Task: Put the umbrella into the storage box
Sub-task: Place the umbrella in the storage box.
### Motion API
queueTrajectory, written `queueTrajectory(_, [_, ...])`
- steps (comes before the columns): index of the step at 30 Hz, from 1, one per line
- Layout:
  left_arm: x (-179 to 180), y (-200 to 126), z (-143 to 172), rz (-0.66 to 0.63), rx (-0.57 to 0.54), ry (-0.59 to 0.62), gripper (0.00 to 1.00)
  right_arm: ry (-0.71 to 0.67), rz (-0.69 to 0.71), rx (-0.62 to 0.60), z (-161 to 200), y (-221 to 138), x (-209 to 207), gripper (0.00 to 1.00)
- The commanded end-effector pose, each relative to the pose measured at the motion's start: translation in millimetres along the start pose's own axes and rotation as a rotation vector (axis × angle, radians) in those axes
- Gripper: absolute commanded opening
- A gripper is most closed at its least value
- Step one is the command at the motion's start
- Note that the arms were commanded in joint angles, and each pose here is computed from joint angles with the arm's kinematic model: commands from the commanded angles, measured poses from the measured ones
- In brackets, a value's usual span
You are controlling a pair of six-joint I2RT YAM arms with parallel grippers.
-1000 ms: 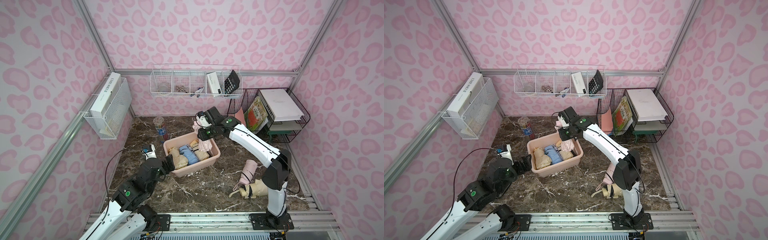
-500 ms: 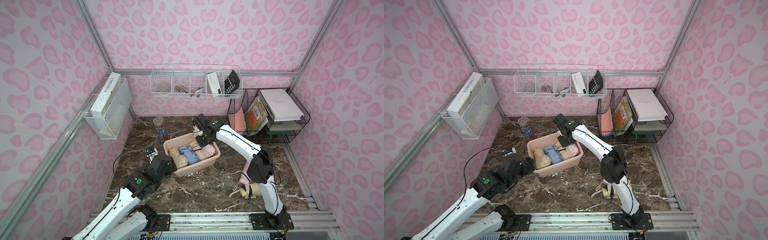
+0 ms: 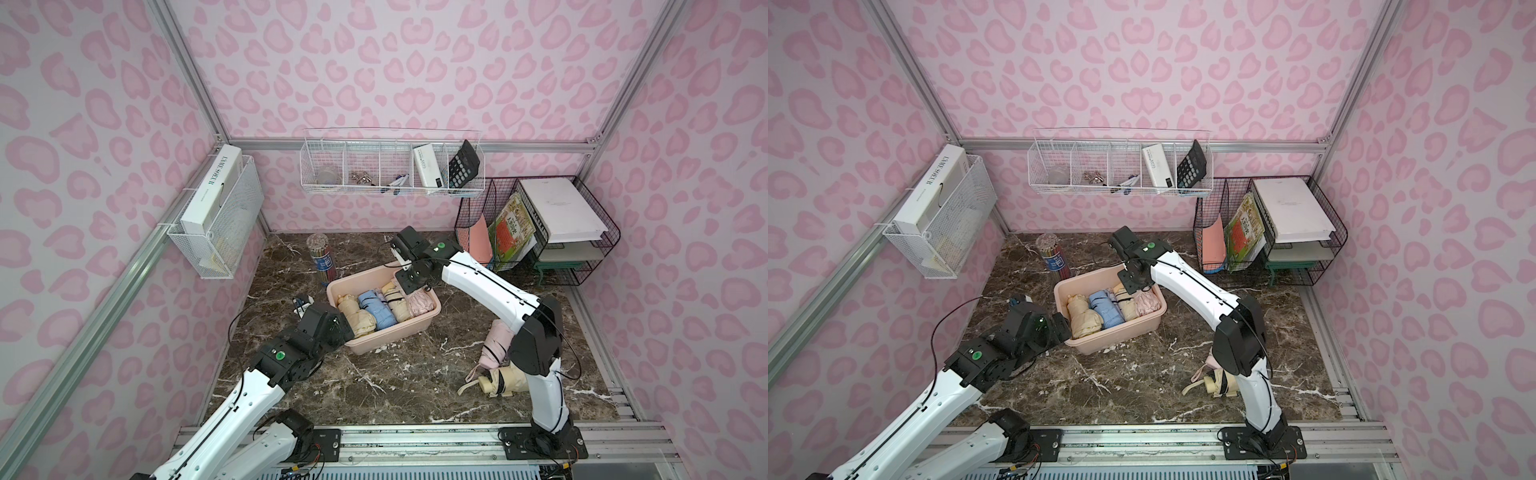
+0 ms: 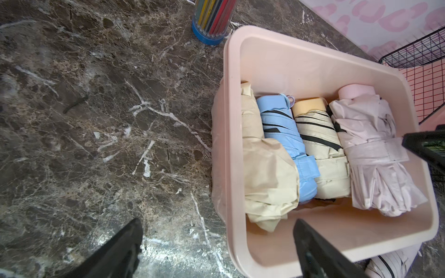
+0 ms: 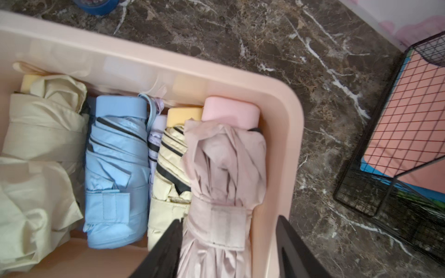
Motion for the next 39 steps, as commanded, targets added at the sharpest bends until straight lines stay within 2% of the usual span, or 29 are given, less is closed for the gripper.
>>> queueTrajectory(1, [-6.0, 1.1, -2.5, 0.029, 0.000, -0.005, 0.97, 0.035, -0.035, 0.015, 15.0, 8.7, 5.3, 0.41])
queueTrajectory(7, [-7.2, 2.7, -3.7, 0.031, 0.003, -0.009, 0.97, 0.076, -0.019, 0.023, 33.4, 29.9, 2.6, 0.23])
queueTrajectory(14, [-5.4, 2.3, -3.5, 0.029, 0.001, -0.013, 0.97, 0.069, 0.038, 0.075, 50.3, 66.4, -3.7, 0.21])
queueTrajectory(18, [-3.3, 0.1, -3.4, 0.027, -0.006, -0.018, 0.97, 0.076, 0.033, 0.056, 47.1, 63.2, -3.4, 0.21])
queueTrajectory(21, [-1.9, -0.4, -3.5, 0.025, -0.011, -0.021, 0.97, 0.084, 0.013, 0.004, 33.1, 44.4, -1.2, 0.27])
queueTrajectory(25, [-2.9, -0.1, -5.1, 0.030, -0.019, -0.018, 0.97, 0.103, -0.058, -0.108, 6.5, 2.7, 3.5, 0.44])
queueTrajectory(28, [-6.1, -0.2, -7.8, 0.046, -0.033, -0.007, 0.97, 0.115, -0.105, -0.182, -2.7, -24.2, 4.6, 0.52])
queueTrajectory(32, [-8.6, 0.5, -10.5, 0.052, -0.039, 0.003, 0.98, 0.166, -0.094, -0.220, 5.0, -43.9, -5.8, 0.54])
queueTrajectory(39, [-12.6, 3.7, -12.0, 0.058, -0.037, 0.006, 0.98, 0.363, 0.015, -0.253, 42.3, -62.1, -45.0, 0.60])
Point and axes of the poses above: each gripper's point midway between its finger pads, its own y axis out along the fingers, its own x axis along the line the jaws close on, z = x × y, the point moved 4 cm from there along -y, back along the fingers, and after that the axes turned 7 degrees about y, right-handed, at the moved point
